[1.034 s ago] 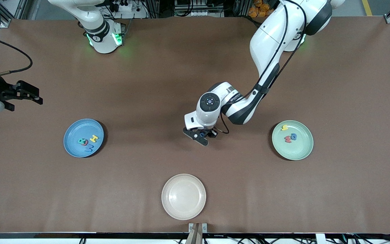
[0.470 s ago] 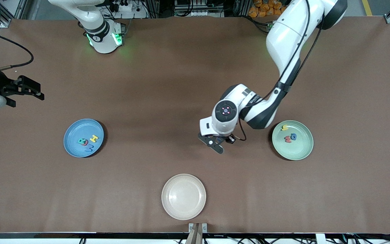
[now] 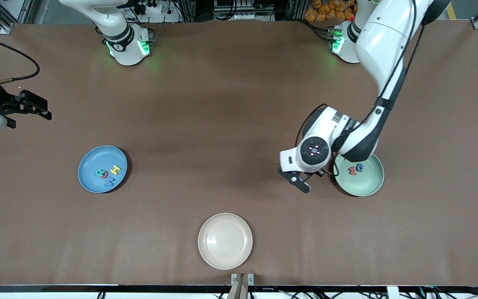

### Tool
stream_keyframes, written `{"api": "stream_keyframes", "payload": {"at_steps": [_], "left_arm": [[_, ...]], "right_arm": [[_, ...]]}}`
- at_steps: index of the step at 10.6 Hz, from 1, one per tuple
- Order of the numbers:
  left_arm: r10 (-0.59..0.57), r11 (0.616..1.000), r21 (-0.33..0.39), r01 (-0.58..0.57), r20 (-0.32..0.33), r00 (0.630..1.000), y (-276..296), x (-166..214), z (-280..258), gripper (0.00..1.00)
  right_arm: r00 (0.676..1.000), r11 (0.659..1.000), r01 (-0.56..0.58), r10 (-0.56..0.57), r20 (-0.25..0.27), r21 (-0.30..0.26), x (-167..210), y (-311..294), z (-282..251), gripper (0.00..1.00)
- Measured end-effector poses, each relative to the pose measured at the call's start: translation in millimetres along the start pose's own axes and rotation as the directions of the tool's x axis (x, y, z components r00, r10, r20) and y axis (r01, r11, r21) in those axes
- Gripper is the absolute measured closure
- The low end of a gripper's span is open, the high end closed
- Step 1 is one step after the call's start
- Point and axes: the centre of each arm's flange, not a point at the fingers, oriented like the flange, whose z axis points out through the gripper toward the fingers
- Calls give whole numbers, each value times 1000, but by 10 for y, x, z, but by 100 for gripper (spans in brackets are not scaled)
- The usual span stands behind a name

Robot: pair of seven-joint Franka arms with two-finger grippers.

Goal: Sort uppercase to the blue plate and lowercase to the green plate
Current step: 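Carry the blue m with the left gripper to the green plate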

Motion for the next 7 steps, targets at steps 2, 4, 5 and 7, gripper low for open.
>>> {"api": "stream_keyframes", "payload": {"at_steps": [2,4,5,7], "left_arm": [[38,999,22,-39,44,998,-439,-336,102,73],[44,998,33,-46,75,996,-758,-635,155,73],[37,999,36,-40,86,996,-845,-744,173,73],[13,999,28,-16,101,995,-988,-898,247,73]], "right_arm": [[1000,1000,-3,3,3,0,-6,20,9,0],[1000,1000,-6,6,2,-1,-9,36,8,0],[1000,1000,-8,8,2,-2,-11,44,7,0],[1000,1000,-6,6,2,-2,-8,33,7,0]]}}
